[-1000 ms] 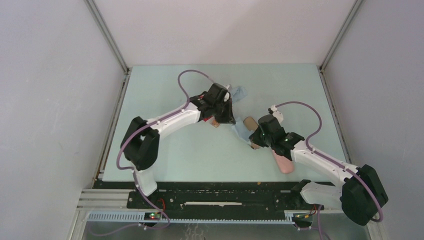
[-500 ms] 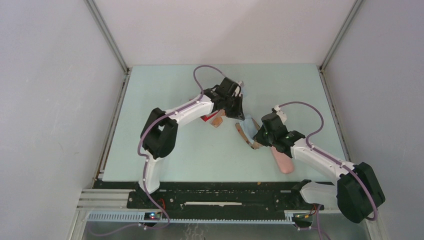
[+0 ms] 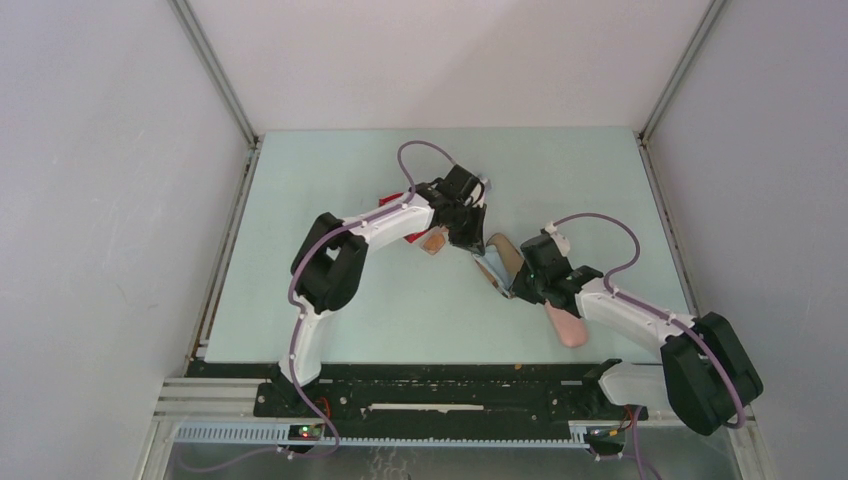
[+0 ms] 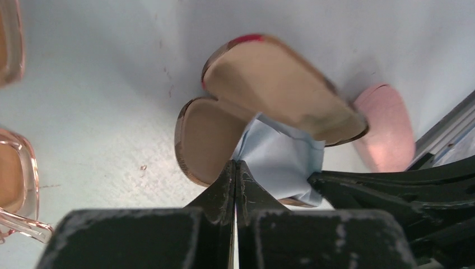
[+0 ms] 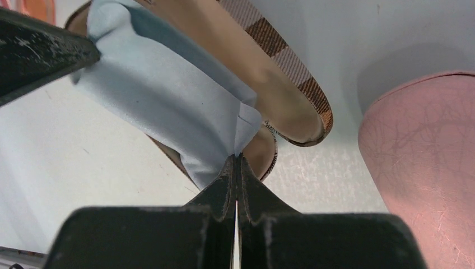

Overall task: Organize the sunglasses
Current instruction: Place the glasses cleaning cloth in the sunglasses case.

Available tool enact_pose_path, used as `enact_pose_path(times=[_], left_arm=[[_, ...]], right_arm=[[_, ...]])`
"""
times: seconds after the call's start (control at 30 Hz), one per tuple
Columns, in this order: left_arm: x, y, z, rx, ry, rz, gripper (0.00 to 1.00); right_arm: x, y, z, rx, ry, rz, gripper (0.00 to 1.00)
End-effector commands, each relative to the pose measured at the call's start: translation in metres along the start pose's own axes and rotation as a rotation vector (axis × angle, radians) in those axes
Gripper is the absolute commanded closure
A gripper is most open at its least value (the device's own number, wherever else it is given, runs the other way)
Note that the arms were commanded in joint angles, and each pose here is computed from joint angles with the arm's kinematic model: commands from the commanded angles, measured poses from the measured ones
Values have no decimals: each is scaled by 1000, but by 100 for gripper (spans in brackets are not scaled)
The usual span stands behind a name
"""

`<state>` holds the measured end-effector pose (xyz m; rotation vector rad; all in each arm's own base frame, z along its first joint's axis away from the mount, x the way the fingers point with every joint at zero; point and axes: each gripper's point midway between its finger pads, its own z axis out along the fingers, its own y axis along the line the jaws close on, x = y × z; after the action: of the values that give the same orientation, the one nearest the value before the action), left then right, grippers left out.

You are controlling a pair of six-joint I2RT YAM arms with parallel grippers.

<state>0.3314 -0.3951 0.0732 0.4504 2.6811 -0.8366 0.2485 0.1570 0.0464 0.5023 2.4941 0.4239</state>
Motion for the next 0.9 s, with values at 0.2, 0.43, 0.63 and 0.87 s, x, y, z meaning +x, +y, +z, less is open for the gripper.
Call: enact_pose_path(times=[0.2, 0.43, 0.63, 0.87], left_arm=[[27, 8, 2, 19, 36, 5, 100], [36, 20, 5, -15, 37, -4, 100], [33, 21, 6, -18, 10, 4, 100], [24, 15, 3, 26, -68, 36, 100]], right_arm=[[10, 4, 13, -11, 19, -51, 100], [15, -1, 18, 22, 17, -78, 100], [10, -9, 18, 64, -16, -93, 100], [11, -14, 21, 97, -31, -129, 100]])
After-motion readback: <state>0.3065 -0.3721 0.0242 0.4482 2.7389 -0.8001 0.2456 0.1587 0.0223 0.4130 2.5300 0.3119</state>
